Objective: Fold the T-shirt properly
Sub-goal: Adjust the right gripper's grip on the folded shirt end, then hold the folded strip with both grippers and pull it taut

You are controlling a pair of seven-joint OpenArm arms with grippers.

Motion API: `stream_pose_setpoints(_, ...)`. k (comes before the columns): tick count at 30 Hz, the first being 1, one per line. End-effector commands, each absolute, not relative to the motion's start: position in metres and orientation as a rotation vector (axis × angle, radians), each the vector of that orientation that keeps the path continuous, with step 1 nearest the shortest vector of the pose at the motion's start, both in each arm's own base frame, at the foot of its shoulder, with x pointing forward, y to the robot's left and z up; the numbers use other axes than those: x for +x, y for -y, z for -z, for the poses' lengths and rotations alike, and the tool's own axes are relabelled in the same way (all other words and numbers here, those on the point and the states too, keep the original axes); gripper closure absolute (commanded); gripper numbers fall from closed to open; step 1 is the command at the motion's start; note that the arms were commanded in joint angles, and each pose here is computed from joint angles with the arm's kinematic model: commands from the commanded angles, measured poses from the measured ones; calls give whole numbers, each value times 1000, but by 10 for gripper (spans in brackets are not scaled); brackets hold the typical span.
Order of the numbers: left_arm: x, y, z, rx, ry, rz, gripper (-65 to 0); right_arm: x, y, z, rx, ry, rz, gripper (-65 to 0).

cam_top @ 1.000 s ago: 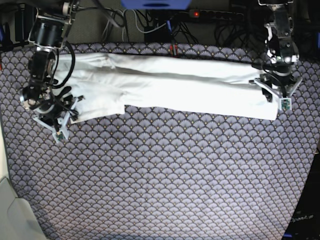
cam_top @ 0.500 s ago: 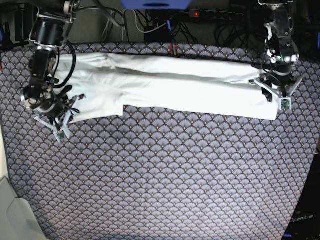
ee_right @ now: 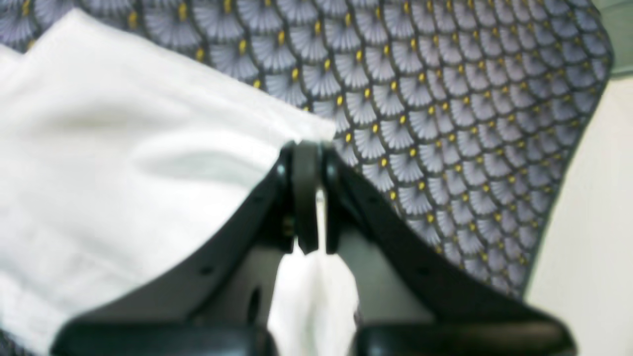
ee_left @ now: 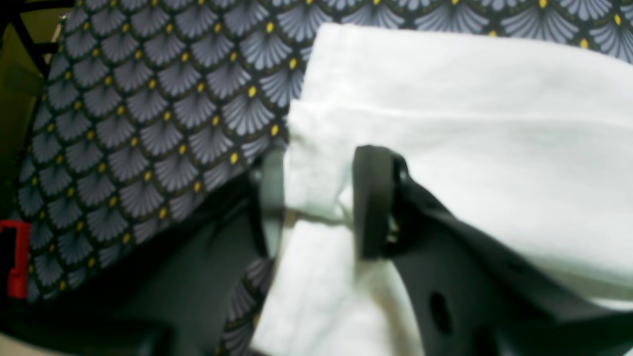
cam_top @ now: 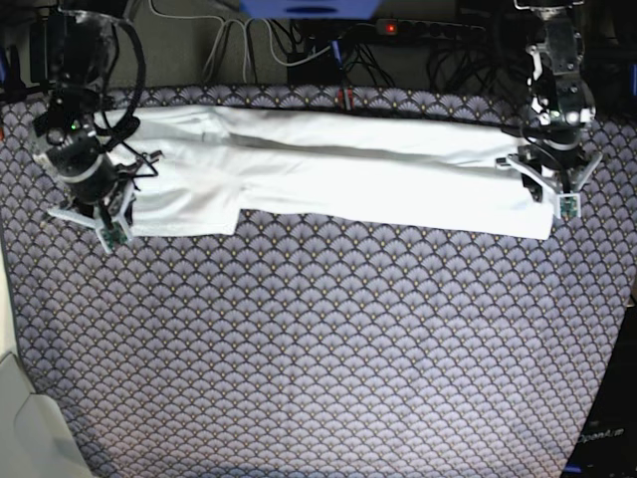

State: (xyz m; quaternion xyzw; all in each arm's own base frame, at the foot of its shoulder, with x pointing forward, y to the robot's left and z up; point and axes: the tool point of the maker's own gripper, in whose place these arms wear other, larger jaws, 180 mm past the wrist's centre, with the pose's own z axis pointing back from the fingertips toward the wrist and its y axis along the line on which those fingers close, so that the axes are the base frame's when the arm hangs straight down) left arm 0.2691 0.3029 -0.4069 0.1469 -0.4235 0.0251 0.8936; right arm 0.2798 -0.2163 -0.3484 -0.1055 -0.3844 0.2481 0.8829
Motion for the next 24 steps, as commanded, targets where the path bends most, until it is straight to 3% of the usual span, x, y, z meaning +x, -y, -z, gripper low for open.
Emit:
stream_pose_setpoints(1,276,-309,394,327,921,-44,-234,282,217,334,-234,850,-525,0)
stream_pose_setpoints(9,276,-309,394,327,921,-44,-234,254,222,336,-251,815,-525,0)
stream_pose_setpoints(17,278,-309,393,327,924,-44,-234,230,260,338,-310,779,-366,0)
stream_pose_setpoints(24,280,-309,391,327,930,-45,-234,207,254,353,-271,754,-353,0)
